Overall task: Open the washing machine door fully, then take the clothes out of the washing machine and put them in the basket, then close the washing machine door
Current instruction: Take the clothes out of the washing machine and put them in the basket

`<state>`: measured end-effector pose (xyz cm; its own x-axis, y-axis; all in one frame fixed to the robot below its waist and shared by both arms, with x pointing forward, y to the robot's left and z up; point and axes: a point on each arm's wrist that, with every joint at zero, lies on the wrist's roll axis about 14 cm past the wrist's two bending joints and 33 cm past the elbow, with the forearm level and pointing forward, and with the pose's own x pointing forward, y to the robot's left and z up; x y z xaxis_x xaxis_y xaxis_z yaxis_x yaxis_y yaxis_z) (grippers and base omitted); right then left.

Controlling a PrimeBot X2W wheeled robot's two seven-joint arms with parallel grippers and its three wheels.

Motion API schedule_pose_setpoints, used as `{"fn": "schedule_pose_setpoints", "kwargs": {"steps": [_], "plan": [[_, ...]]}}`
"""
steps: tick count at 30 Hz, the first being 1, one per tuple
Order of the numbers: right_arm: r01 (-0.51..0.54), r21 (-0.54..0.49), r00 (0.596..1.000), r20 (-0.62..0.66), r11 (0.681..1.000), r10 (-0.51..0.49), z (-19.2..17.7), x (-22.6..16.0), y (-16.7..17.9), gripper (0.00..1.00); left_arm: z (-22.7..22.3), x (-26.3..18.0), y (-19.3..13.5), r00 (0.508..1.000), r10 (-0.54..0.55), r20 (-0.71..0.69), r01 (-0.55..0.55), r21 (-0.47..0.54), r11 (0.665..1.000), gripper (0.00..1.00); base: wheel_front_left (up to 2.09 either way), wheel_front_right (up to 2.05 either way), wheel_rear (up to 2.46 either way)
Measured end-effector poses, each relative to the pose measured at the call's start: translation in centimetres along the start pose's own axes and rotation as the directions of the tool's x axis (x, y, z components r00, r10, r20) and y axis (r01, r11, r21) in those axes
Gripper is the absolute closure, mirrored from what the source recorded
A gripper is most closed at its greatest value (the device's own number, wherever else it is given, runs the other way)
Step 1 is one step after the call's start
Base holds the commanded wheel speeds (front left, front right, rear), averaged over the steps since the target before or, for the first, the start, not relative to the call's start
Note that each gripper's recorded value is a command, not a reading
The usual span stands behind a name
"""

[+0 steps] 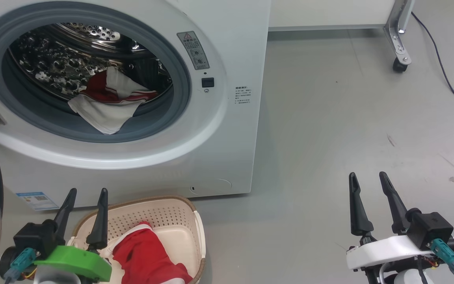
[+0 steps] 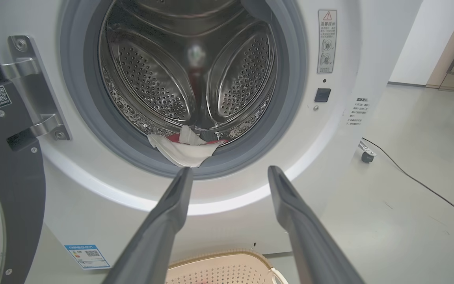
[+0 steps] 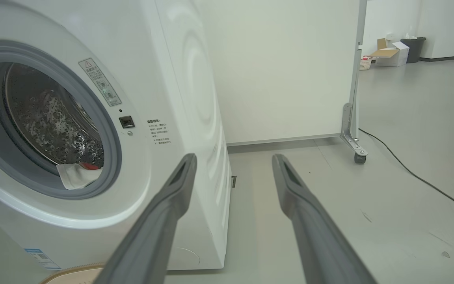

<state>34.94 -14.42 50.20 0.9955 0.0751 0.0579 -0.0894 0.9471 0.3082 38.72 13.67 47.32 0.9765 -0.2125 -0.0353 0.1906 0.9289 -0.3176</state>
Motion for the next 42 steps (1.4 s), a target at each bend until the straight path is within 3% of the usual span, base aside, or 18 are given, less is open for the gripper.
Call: {"fn": "schedule_pose_setpoints", "kwargs": {"steps": [18,30,42], "plan": [[0.036,0.035,0.994,-0.103,0.999,-0.032,-3.4,0.1,-0.1,0.00,-3.0,3.0,1.5,0.989,-0.060,-0.134,0.073,0.096,0.993,0.00,0.00,0.00,0.00],[0.069,0.035,0.988,-0.138,0.997,-0.063,-4.6,1.3,-0.9,0.00,-3.3,10.1,4.3,0.971,-0.073,-0.228,0.130,0.245,0.961,0.00,0.00,0.00,0.00],[0.180,0.054,0.973,-0.153,0.982,-0.170,-4.8,1.1,-3.5,0.00,-6.5,17.9,3.5,0.929,-0.105,-0.354,0.208,0.268,0.941,0.00,0.00,0.00,0.00]]}}
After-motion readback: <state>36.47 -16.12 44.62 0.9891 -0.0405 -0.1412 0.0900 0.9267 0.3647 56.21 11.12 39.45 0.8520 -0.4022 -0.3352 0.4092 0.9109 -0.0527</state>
